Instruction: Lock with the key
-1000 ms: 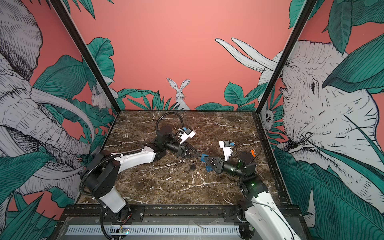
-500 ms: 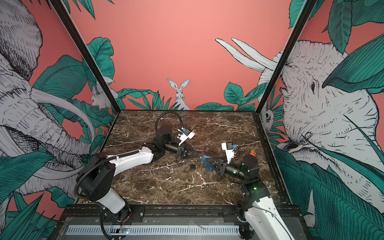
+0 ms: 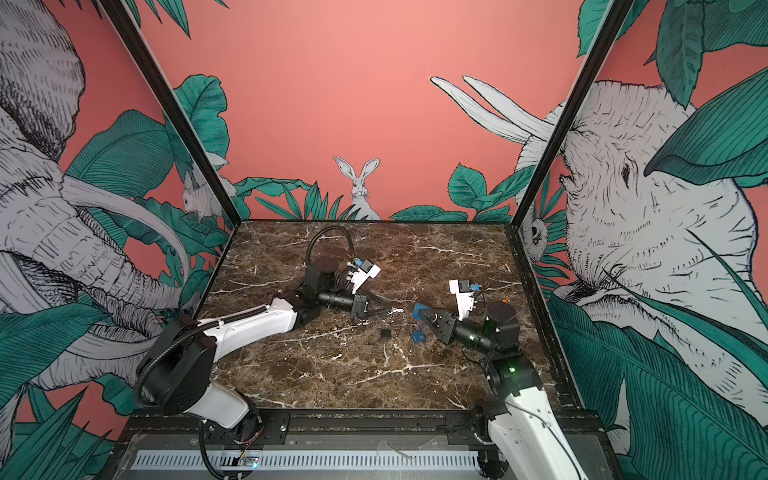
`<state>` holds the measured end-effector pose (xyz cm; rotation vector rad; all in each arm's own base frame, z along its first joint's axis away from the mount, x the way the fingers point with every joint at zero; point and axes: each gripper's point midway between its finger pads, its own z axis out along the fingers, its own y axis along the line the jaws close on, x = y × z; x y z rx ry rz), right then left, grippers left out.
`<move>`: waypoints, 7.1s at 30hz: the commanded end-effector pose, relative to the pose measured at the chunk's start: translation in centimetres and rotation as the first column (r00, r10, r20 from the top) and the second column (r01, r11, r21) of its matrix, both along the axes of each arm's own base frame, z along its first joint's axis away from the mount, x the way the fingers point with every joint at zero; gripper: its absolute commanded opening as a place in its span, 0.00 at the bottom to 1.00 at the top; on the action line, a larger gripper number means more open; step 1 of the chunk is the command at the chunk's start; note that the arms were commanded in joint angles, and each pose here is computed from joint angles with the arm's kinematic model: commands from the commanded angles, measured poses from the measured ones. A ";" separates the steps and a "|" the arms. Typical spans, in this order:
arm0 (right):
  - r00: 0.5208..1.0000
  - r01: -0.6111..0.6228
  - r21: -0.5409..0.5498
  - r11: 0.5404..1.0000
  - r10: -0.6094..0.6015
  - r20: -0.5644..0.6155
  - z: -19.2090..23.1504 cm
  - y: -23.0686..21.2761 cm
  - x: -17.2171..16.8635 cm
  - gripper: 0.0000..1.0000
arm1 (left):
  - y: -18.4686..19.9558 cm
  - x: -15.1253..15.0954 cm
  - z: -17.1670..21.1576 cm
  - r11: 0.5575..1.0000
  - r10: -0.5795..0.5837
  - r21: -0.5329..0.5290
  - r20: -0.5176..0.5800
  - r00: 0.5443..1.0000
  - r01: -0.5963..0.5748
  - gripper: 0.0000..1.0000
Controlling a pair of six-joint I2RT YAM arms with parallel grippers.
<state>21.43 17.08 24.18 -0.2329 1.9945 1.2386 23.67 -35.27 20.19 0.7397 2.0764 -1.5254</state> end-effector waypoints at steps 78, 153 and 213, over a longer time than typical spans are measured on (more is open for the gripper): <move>0.509 -0.857 -0.314 0.408 0.575 -0.641 -20.0 19.5 2.4 0.00 | 16.8 2.5 -9.8 0.537 0.838 0.199 -0.016 0.545 -0.820 0.54; 0.859 0.511 -0.671 0.537 -0.301 0.413 -6.5 -6.9 10.3 0.98 | 37.7 14.6 -9.1 0.044 0.598 0.159 0.787 0.154 -0.986 0.98; 0.719 0.692 -0.581 0.429 -0.477 0.505 -15.1 -17.8 18.4 0.98 | 35.1 16.8 -10.8 0.216 0.553 0.230 0.772 0.313 -0.949 0.98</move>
